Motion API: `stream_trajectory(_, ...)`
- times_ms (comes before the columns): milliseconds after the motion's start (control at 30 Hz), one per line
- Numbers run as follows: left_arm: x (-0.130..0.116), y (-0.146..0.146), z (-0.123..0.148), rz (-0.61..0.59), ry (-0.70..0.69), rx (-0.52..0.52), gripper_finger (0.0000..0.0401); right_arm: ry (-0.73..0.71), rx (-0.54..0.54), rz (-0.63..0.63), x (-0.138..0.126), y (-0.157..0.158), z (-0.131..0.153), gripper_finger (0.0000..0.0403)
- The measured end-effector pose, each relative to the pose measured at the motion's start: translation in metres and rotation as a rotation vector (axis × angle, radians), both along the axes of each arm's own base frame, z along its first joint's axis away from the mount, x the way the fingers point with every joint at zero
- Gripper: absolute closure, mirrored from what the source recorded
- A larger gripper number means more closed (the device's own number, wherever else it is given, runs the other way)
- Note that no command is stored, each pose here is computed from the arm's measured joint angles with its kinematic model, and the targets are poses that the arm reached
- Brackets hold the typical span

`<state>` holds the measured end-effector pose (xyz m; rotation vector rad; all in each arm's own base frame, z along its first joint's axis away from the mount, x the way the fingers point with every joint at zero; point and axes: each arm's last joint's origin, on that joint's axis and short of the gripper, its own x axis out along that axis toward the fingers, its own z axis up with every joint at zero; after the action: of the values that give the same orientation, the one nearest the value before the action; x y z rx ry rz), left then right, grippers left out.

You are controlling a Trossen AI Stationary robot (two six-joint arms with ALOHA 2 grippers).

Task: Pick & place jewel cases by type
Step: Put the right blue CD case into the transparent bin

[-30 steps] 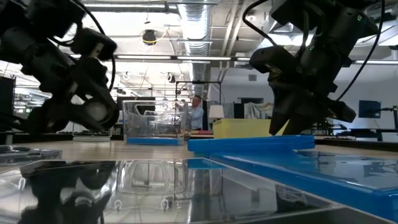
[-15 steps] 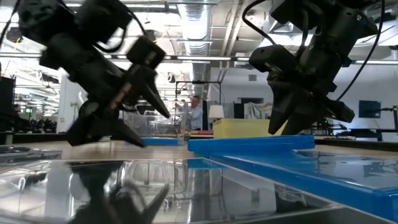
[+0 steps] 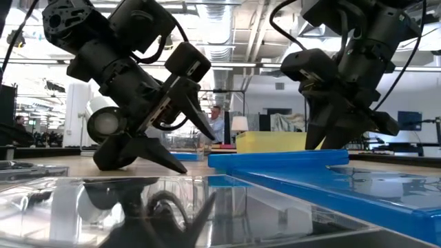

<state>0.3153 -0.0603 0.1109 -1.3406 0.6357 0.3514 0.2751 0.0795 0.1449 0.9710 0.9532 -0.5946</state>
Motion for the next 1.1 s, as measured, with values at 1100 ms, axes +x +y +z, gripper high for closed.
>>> stream_trajectory(1100, 0.023, 0.008, -0.006, 0.119, -0.026, 0.032, 0.0142, -0.021, -0.010, 0.031, 0.001, 0.003, 0.001, 0.0294)
